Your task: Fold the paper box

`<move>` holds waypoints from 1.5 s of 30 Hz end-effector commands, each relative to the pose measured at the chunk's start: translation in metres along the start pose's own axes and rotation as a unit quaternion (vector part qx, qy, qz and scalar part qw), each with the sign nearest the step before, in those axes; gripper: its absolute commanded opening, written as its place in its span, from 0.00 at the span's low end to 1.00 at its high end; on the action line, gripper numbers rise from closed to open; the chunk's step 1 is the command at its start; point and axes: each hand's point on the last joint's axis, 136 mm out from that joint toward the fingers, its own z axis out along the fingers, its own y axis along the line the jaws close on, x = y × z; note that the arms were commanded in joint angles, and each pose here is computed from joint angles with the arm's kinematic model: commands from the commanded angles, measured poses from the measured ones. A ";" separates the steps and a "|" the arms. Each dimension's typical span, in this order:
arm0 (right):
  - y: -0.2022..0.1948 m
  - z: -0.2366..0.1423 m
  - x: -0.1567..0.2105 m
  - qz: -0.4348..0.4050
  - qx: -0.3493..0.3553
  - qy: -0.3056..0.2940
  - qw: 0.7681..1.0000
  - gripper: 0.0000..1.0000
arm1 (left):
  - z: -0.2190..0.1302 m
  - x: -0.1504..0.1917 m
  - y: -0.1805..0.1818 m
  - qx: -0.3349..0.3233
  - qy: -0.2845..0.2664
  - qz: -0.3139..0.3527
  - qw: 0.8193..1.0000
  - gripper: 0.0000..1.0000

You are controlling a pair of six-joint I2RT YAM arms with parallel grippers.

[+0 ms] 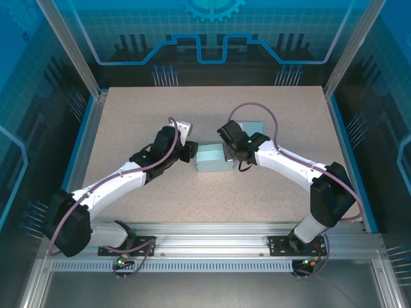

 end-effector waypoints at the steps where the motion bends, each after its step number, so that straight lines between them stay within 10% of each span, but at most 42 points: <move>1: 0.008 -0.002 -0.005 -0.009 -0.005 -0.007 1.000 0.03 | -0.001 0.016 0.006 -0.012 0.065 0.033 0.997 0.42; 9: 0.008 -0.005 -0.006 -0.012 -0.001 -0.011 1.000 0.03 | 0.017 0.029 0.007 -0.022 0.110 0.029 0.993 0.37; 20: 0.008 -0.006 -0.006 -0.017 0.005 -0.013 1.000 0.03 | 0.021 0.029 0.004 -0.020 0.124 0.003 0.992 0.02; 45: 0.019 -0.003 -0.005 -0.020 0.011 -0.016 1.000 0.03 | 0.029 0.049 -0.019 0.038 0.141 -0.090 0.985 0.00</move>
